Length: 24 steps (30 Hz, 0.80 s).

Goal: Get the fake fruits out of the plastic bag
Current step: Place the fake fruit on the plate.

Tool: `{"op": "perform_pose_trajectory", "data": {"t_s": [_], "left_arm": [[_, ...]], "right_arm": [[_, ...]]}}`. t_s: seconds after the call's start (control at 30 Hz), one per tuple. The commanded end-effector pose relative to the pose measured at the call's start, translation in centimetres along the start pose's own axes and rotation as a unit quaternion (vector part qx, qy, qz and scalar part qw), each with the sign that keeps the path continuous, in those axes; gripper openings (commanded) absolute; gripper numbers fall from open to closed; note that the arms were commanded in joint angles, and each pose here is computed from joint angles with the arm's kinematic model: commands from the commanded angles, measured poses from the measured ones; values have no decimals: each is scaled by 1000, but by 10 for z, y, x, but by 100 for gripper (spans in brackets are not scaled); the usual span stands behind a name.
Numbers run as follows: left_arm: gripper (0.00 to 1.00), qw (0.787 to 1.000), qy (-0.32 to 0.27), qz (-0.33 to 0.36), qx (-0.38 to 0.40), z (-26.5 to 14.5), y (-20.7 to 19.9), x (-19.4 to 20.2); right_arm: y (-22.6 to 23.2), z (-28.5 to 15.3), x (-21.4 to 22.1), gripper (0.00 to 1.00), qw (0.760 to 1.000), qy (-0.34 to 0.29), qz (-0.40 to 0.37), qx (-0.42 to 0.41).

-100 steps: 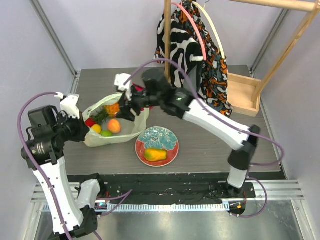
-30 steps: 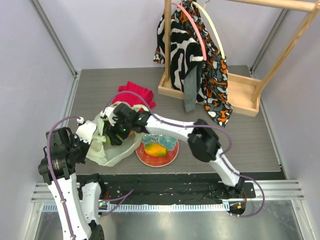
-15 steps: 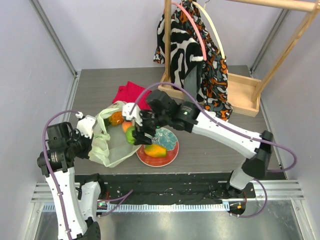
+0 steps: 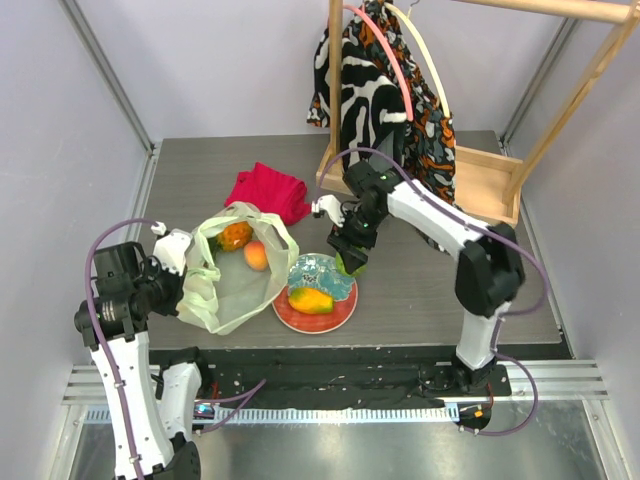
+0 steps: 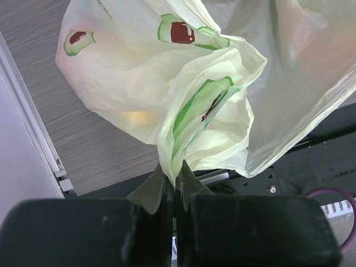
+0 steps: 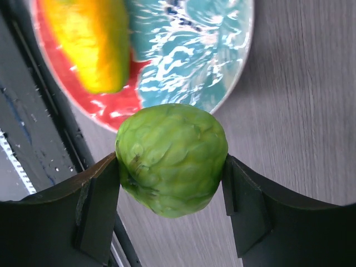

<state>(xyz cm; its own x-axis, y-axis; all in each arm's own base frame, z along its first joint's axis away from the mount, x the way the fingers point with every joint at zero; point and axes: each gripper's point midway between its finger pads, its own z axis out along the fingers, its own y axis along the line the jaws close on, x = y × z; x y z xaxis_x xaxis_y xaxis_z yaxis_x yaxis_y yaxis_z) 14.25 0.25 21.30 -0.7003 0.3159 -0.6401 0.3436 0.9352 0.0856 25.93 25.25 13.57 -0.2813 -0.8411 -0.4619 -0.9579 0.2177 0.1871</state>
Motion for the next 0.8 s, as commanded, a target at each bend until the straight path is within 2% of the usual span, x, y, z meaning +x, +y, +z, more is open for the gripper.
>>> {"op": "perform_pose_trajectory", "data": {"t_s": [0.0,0.1,0.27,0.5,0.57,0.63,0.7,0.77], "left_arm": [[0,1000,-11,4,2,2,1,-6],[0,1000,-6,2,4,3,1,-3],[0,1000,0,-5,4,5,-1,2],[0,1000,2,-12,11,11,-2,3],[0,1000,3,-14,13,12,-1,0],[0,1000,4,-15,15,13,1,-2],[0,1000,4,-12,21,15,0,-4],[0,1000,5,-10,21,17,3,-5]], "right_arm": [[-1,19,-12,37,998,-2,27,-61],[-6,30,-17,38,996,-3,45,-75],[-3,50,-4,39,990,36,64,-117],[3,63,2,51,990,35,69,-121],[2,69,4,63,990,43,70,-113],[0,69,-3,94,991,28,77,-104],[-1,68,-8,99,992,20,78,-99],[-5,64,-10,100,993,21,81,-85]]}}
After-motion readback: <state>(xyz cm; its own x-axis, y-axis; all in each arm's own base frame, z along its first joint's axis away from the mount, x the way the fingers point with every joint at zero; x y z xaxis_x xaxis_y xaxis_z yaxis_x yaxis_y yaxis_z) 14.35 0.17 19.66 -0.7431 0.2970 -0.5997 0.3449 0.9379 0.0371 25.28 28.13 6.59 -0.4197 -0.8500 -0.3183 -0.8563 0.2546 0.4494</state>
